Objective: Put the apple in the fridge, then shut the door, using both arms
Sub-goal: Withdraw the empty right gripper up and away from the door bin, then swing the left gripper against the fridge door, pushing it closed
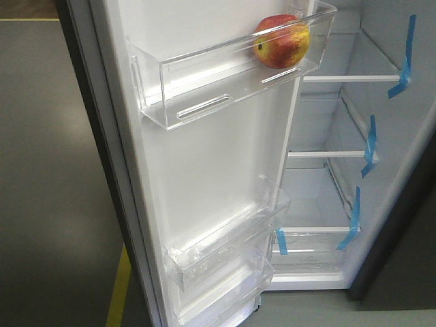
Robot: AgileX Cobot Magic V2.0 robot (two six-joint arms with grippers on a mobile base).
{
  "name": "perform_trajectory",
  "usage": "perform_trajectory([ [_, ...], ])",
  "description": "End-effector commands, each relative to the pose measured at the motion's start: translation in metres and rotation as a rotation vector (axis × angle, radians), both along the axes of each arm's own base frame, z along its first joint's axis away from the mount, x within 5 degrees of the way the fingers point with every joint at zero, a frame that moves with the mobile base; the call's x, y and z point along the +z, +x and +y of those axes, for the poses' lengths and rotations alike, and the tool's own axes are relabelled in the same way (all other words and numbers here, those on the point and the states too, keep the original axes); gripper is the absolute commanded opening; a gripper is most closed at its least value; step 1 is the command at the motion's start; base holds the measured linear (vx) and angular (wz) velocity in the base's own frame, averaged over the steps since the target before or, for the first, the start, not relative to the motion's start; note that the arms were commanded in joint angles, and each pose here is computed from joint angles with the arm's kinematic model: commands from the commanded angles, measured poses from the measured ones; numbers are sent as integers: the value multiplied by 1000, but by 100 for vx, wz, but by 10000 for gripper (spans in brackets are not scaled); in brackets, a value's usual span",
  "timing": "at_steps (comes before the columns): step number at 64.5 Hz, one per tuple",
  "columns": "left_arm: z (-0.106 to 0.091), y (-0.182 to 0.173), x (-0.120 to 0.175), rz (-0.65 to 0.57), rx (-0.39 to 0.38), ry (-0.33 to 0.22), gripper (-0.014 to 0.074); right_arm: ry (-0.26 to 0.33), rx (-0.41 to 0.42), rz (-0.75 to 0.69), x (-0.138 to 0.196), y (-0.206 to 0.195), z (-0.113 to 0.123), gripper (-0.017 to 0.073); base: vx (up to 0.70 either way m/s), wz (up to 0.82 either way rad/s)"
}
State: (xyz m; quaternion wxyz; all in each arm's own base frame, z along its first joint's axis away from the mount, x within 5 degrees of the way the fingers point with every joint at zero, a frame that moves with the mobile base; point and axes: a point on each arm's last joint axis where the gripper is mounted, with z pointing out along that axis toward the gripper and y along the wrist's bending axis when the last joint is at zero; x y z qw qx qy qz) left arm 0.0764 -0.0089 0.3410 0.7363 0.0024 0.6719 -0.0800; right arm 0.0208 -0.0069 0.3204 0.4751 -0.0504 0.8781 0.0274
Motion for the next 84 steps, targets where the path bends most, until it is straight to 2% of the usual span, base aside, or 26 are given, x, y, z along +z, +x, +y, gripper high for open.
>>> perform_trajectory([
  [1, -2, 21, 38, -31, 3, 22, -5, -3, -3, -73, 12, 3, 0, 547, 0, 0],
  [9, -5, 51, 57, -1, 4, 23, -5, -3, -3, -73, 12, 3, 0, 547, 0, 0],
  [20, -6, 72, 52, 32, 11, 26, -5, -3, -3, -73, 12, 3, 0, 547, 0, 0],
  [37, -6, 74, 52, 26, 13, 22, -2, -3, -3, -72, 12, 3, 0, 547, 0, 0],
  [45, -6, 74, 49, 55, 9, 38, 39, -3, -3, -72, 12, 3, 0, 547, 0, 0],
  [51, -7, 77, 46, 78, 6, 64, 141, -3, -3, -72, 12, 3, 0, 547, 0, 0],
  [54, -7, 79, 45, 84, 7, 79, 219, -3, -3, -72, 12, 3, 0, 547, 0, 0],
  [65, -8, 92, 37, 135, 5, 91, 592, -3, -3, -73, 12, 3, 0, 547, 0, 0],
  [70, -9, 97, 33, 159, 4, 90, 699, -3, -3, -73, 12, 3, 0, 547, 0, 0],
  [72, -9, 100, 31, 170, 3, 82, 731, -3, -3, -73, 12, 3, 0, 547, 0, 0],
  [74, -9, 102, 29, 183, 2, 51, 734, -3, -3, -73, 12, 3, 0, 547, 0, 0],
  [81, -9, 110, 34, 159, 7, -116, 717, -3, -3, -73, 12, 3, 0, 547, 0, 0],
  [84, -10, 121, 41, 157, 10, -153, 699, -3, -3, -73, 12, 3, 0, 547, 0, 0],
])
